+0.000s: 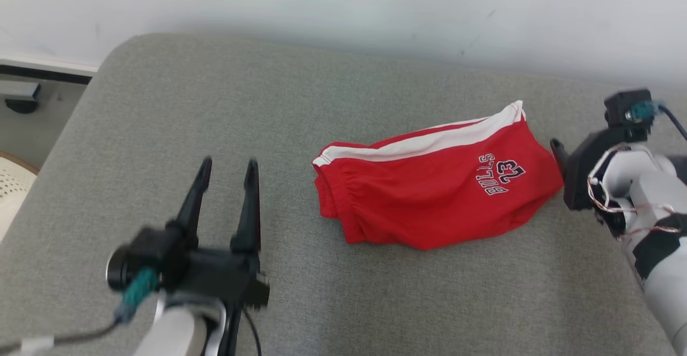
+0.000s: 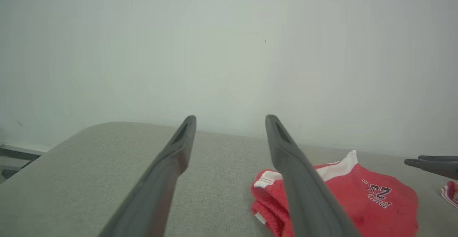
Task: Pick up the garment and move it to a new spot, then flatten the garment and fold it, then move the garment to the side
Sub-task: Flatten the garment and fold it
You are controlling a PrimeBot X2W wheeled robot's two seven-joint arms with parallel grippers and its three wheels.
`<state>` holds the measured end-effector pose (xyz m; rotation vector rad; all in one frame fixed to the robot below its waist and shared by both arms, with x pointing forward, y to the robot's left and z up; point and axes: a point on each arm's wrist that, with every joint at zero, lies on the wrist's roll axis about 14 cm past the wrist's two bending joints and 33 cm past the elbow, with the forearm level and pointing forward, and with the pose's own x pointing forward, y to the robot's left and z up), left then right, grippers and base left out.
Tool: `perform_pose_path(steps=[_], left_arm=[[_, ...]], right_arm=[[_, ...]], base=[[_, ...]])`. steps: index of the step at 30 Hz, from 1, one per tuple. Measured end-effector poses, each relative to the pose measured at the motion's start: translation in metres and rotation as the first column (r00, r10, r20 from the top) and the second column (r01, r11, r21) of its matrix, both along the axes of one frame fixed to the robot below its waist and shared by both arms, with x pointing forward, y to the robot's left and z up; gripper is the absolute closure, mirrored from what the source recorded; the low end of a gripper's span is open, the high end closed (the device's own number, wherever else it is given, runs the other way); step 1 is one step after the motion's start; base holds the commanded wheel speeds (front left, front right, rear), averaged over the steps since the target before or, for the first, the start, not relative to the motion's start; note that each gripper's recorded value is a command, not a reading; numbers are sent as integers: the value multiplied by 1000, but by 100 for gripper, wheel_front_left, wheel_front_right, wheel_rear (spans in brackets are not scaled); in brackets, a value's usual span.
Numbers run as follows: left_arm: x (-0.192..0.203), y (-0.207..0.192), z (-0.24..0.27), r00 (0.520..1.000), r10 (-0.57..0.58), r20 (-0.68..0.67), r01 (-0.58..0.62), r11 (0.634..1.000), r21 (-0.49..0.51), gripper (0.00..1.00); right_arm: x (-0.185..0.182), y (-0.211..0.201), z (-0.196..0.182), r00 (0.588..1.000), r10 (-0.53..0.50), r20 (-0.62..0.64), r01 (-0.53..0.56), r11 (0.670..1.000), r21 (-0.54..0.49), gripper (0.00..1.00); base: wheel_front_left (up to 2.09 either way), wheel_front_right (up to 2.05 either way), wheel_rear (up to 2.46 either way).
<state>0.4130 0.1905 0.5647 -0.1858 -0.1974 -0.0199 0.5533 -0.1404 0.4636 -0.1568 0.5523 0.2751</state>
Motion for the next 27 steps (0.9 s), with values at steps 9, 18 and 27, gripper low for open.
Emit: perform_pose_path(steps=[9, 18, 27], left_arm=[[-56, 1, -23, 998, 33, -44, -33, 999, -1, 0], [-64, 4, -26, 997, 48, -54, -49, 999, -9, 0], [-72, 3, -21, 998, 56, -34, -56, 998, -13, 0]], right_arm=[[-12, -2, -36, 989, -74, -127, 82, 995, 56, 0], [-19, 8, -69, 964, -82, -251, 99, 994, 55, 31], [-32, 9, -68, 965, -77, -252, 89, 995, 37, 100]], base=[[0, 0, 0], [0, 0, 0], [0, 0, 0]])
